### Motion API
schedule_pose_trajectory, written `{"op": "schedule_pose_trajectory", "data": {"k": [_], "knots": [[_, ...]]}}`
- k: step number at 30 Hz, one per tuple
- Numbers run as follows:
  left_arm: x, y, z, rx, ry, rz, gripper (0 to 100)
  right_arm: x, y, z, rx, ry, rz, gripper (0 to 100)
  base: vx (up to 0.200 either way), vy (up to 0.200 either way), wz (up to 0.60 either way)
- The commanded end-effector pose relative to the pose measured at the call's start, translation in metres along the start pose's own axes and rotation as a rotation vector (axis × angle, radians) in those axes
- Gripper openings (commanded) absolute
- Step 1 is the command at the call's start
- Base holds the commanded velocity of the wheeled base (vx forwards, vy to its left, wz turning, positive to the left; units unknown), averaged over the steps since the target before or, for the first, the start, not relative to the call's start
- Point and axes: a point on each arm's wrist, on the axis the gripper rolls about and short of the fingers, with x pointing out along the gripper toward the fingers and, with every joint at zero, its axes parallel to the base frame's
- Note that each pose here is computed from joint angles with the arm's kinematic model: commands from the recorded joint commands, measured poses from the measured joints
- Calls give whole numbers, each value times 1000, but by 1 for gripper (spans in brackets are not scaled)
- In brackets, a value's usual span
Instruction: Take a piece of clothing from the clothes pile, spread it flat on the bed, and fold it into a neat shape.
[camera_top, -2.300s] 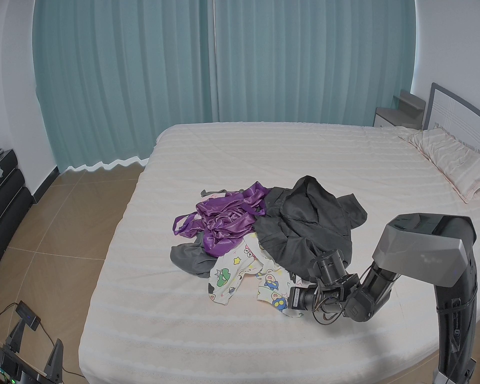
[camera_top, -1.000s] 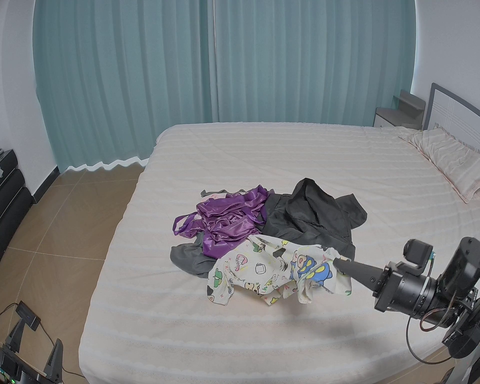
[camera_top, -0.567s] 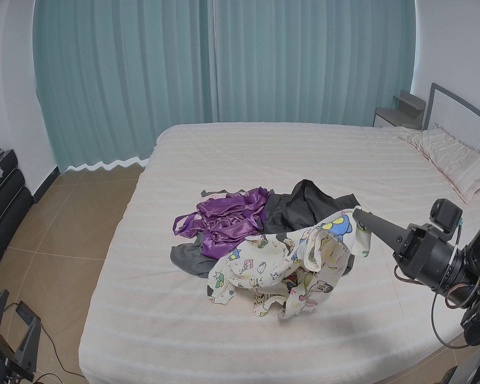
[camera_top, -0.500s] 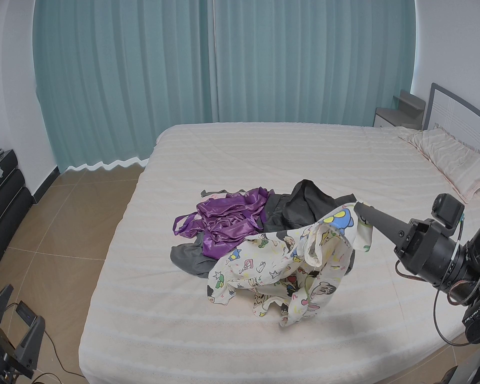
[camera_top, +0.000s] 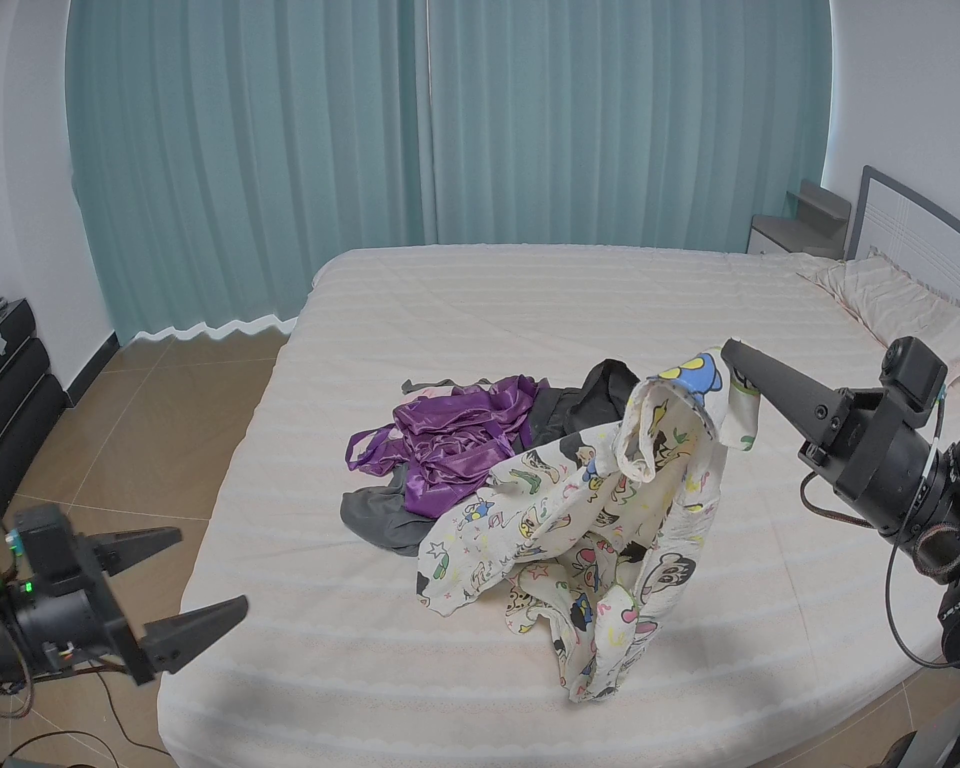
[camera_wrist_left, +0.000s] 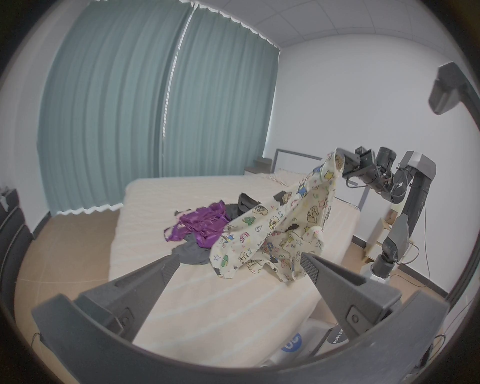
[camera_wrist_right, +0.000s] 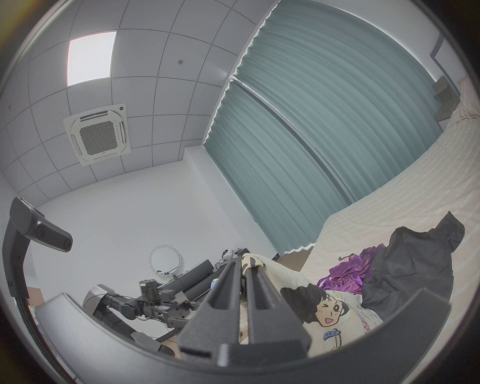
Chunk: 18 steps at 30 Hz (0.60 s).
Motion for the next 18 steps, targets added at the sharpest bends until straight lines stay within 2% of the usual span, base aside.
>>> {"op": "schedule_pose_trajectory", "data": {"k": [1, 2, 5, 10, 14, 18], "knots": [[175, -34, -68, -55, 377, -271, 100, 11, 1, 7, -10, -17, 8, 0, 0, 0, 0], [189, -43, -73, -82, 366, -260, 100, 11, 2, 9, -12, -27, 11, 0, 0, 0, 0], [203, -48, -80, -106, 344, -238, 100, 13, 4, 12, -16, -39, 21, 0, 0, 0, 0], [224, -47, -103, -156, 344, -207, 100, 15, 3, 12, -17, -35, 22, 0, 0, 0, 0], [239, -45, -112, -215, 342, -152, 100, 15, 3, 12, -18, -33, 24, 0, 0, 0, 0], [249, -41, -120, -229, 330, -123, 100, 17, 3, 12, -19, -35, 26, 0, 0, 0, 0]]}}
